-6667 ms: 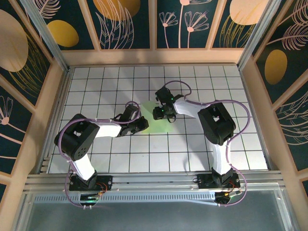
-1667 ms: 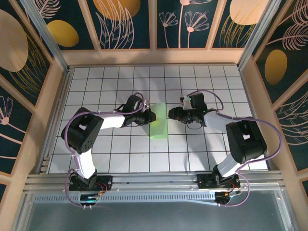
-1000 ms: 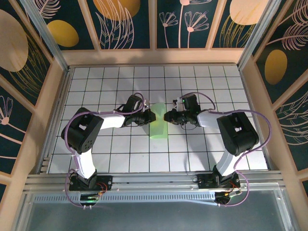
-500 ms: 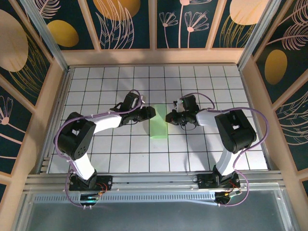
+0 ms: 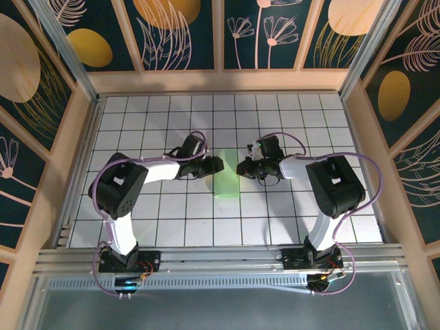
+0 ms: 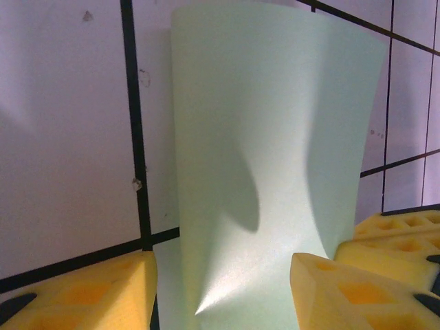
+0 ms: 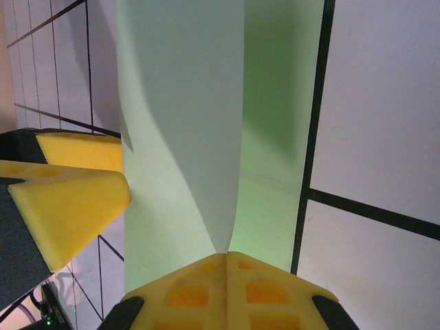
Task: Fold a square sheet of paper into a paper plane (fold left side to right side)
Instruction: First fold in half a square sheet of paper at the center of the table.
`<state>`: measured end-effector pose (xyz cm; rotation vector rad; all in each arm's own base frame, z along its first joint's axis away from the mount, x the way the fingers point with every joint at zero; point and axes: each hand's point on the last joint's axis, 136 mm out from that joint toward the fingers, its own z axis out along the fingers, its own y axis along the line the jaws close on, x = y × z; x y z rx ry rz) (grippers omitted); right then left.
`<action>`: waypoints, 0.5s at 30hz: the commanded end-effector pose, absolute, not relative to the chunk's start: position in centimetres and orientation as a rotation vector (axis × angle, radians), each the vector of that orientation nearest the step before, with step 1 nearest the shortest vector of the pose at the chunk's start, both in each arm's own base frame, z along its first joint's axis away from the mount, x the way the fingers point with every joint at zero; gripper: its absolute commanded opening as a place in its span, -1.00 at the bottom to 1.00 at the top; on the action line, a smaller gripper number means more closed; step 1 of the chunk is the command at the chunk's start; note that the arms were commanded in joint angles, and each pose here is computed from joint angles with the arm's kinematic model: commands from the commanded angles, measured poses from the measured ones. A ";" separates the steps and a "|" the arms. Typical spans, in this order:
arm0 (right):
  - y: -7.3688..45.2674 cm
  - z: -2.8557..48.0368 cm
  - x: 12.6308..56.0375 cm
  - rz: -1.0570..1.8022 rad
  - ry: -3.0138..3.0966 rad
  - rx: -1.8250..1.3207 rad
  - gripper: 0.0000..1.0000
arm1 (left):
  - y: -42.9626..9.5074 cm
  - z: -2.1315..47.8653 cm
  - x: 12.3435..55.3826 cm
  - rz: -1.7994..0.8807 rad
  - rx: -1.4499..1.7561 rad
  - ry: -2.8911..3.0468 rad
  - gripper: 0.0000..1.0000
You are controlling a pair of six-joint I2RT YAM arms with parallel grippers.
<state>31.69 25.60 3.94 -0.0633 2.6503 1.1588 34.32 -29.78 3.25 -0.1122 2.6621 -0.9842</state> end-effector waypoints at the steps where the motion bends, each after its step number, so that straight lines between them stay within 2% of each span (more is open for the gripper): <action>1: 26.0 4.0 32.1 1.135 2.654 -0.091 -0.91 | -30.7 2.9 34.0 -0.994 -0.068 2.688 0.05; 6: 26.0 3.9 32.1 1.127 2.658 -0.094 -0.90 | -30.5 1.5 33.8 -0.922 -0.068 2.731 -0.08; 15: 25.6 4.2 32.1 1.085 2.665 -0.095 -0.51 | -28.7 -1.3 33.1 -0.725 -0.073 2.815 -0.17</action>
